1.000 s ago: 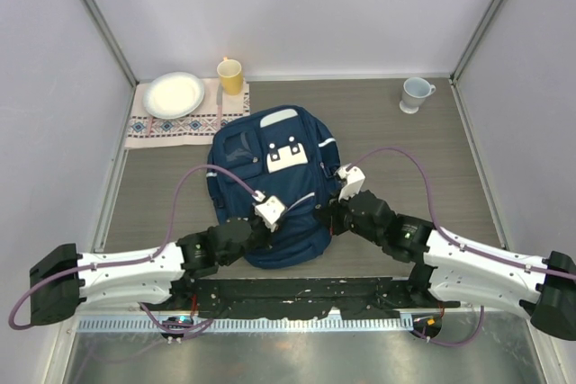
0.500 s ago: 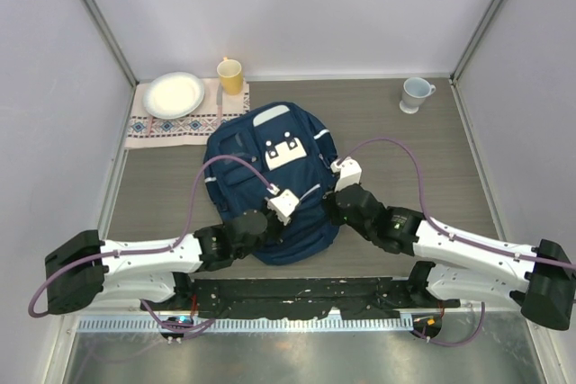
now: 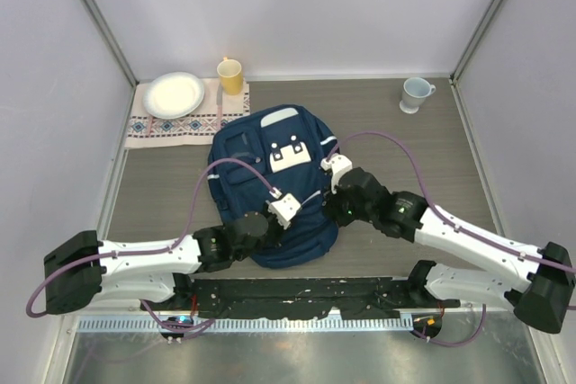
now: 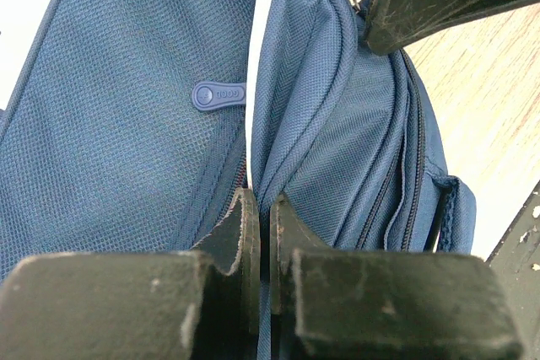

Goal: Pack the student bag
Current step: Zip the student bag at the center of the board.

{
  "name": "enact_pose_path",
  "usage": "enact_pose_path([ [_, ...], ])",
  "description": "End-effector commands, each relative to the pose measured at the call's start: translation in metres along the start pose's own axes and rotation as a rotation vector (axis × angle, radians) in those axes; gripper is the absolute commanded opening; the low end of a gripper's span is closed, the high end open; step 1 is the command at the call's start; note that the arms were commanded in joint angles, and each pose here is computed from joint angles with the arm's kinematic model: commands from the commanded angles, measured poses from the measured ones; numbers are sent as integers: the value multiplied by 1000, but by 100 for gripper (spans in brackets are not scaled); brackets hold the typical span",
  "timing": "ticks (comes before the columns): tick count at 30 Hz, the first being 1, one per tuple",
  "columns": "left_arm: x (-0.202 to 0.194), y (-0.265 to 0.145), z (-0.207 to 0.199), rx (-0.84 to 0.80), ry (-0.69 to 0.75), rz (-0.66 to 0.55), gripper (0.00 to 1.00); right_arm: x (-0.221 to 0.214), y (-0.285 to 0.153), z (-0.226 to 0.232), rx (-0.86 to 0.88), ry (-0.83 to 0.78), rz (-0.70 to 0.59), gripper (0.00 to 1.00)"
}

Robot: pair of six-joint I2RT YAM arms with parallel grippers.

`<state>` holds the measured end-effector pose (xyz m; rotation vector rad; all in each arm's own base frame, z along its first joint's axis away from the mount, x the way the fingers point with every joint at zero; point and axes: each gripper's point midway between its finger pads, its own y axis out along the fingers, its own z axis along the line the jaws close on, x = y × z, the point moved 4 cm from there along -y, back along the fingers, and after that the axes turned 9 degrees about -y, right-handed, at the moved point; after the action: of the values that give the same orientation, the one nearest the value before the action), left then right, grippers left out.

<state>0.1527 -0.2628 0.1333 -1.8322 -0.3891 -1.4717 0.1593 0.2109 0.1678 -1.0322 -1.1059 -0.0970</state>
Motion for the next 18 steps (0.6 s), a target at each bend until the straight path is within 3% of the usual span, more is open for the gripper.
enact_pose_path([
  [1,-23,-4,26,132,62,105,0,12,-20,-20,-167,-37,118,1],
  [3,-23,-5,26,132,60,103,0,12,-16,-25,-214,-43,145,1],
  [8,-23,-4,26,133,64,103,0,47,-20,16,64,67,-37,1],
  [11,-24,-2,26,133,70,112,0,48,-25,26,126,88,2,1],
  [15,-25,0,25,129,75,123,0,30,-22,-8,-112,40,90,1],
  [18,-26,-2,23,117,77,127,0,18,-23,-47,-396,3,108,1],
])
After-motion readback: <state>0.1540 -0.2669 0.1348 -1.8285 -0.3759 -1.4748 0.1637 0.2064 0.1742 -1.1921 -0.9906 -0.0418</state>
